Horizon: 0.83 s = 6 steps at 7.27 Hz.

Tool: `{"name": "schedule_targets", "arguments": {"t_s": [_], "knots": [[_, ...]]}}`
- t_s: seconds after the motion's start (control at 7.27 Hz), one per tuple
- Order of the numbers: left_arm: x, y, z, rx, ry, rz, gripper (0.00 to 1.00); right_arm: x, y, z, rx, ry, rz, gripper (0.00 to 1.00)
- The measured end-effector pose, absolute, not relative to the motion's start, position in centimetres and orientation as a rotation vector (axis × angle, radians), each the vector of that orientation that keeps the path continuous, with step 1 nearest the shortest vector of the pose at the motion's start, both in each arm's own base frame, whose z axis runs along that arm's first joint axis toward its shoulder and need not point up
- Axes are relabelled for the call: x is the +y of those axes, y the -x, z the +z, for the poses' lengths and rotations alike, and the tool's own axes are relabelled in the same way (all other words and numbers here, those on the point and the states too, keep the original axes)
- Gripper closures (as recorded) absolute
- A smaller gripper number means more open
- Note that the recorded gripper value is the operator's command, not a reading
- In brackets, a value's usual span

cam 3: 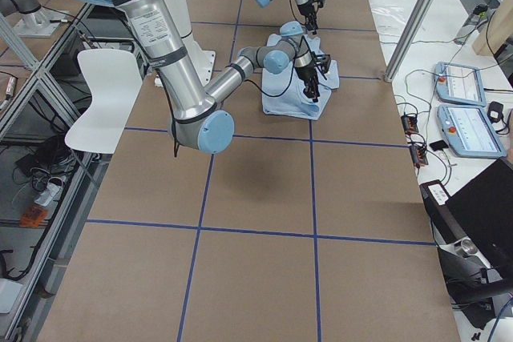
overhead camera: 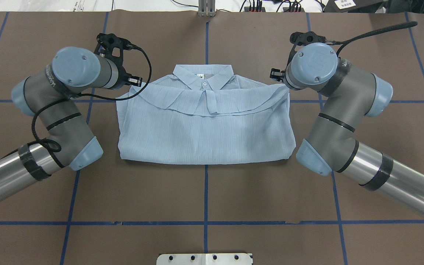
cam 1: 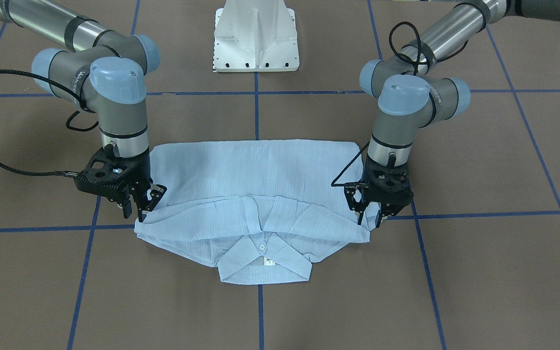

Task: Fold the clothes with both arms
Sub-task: 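Release the hem with both grippers and lift them away, then lower the left gripper to the folded shirt's side edge and grasp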

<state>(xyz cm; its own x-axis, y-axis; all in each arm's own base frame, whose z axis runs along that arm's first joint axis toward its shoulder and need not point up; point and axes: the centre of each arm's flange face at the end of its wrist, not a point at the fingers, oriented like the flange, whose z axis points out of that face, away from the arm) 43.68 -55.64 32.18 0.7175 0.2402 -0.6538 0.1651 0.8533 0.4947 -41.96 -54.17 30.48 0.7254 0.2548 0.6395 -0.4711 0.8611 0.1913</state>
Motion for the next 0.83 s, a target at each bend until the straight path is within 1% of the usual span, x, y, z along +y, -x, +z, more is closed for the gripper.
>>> {"name": "schedule_targets", "arguments": {"t_s": [0.28,0.55,0.69,0.83], "knots": [[-51.0,-40.8,33.2,0.849,-0.529,0.091,0.0,-54.0,40.9,30.3,-0.648,-0.374,0.385,0.0],[-45.0,-40.9,35.1,0.887,-0.466,0.107,0.0,-53.9,40.7,30.3,-0.648,-0.378,0.383,0.0],[-42.4,-42.5,35.4,0.904,-0.435,0.101,0.04,-53.9,40.7,30.2,-0.648,-0.379,0.385,0.0],[-40.6,-44.1,35.7,0.907,-0.417,0.093,0.11,-53.9,40.7,30.2,-0.648,-0.38,0.386,0.0]]}}
